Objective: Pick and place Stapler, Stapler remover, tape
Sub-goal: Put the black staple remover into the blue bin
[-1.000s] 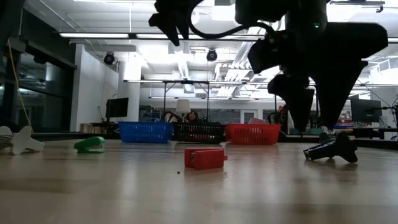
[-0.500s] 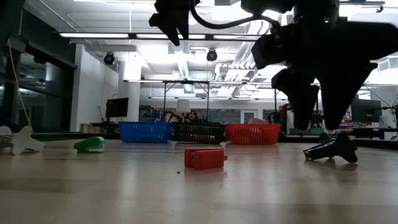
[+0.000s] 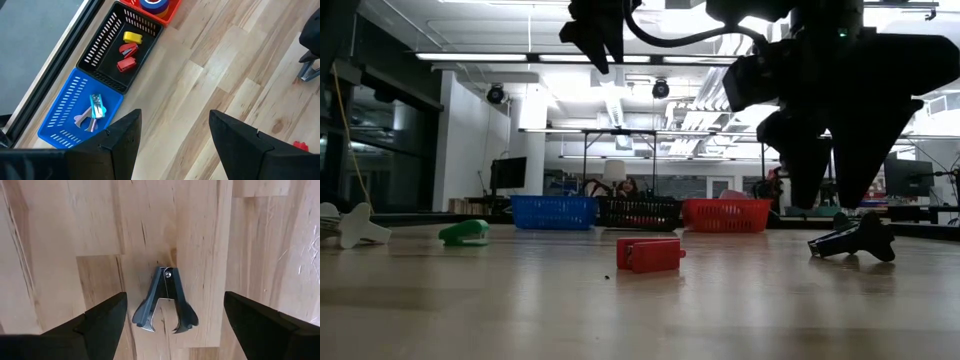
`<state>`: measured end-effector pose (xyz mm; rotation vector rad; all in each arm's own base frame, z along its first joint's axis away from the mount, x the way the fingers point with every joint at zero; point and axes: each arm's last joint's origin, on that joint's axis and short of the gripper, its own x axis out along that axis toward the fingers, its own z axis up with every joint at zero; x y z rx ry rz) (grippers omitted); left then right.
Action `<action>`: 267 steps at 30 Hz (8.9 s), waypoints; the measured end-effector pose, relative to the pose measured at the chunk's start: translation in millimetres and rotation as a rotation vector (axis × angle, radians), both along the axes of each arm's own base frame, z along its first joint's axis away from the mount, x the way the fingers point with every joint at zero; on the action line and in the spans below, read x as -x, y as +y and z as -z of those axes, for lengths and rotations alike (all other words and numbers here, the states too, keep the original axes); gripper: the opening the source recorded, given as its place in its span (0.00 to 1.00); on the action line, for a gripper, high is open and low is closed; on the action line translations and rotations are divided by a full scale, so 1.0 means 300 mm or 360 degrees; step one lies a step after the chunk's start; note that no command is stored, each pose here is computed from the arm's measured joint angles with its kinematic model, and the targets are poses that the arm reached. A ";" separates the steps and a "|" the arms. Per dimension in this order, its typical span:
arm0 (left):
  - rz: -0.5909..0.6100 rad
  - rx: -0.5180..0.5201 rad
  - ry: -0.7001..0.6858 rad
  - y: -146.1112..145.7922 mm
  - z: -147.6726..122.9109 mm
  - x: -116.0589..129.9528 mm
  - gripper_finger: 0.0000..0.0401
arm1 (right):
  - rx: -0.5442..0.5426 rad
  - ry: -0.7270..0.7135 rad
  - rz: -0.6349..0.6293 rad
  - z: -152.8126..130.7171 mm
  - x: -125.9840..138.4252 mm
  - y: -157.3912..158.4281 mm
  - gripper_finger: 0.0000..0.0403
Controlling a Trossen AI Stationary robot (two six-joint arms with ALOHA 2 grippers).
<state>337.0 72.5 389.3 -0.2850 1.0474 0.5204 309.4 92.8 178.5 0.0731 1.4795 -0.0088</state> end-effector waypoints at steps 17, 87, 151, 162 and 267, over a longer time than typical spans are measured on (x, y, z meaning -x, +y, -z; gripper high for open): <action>0.0000 0.0000 0.0000 0.000 0.000 0.000 0.57 | 0.0022 0.0028 0.0004 0.020 -0.005 -0.002 0.80; 0.0071 -0.0035 0.0009 0.000 -0.002 -0.001 0.57 | 0.0157 -0.0157 0.0107 -0.188 0.074 -0.132 0.22; 0.0711 -0.0391 -0.0772 0.019 -0.075 -0.194 0.57 | 0.0326 -0.1554 -0.0043 -0.605 0.196 -0.570 0.22; 0.0691 -0.0401 -0.0761 0.020 -0.074 -0.193 0.57 | 0.0332 -0.1549 -0.0077 -0.604 0.196 -0.569 0.22; -0.1462 0.0031 0.0091 0.376 0.629 0.118 0.23 | 0.0709 -0.1026 0.0307 -0.550 0.305 -0.690 0.46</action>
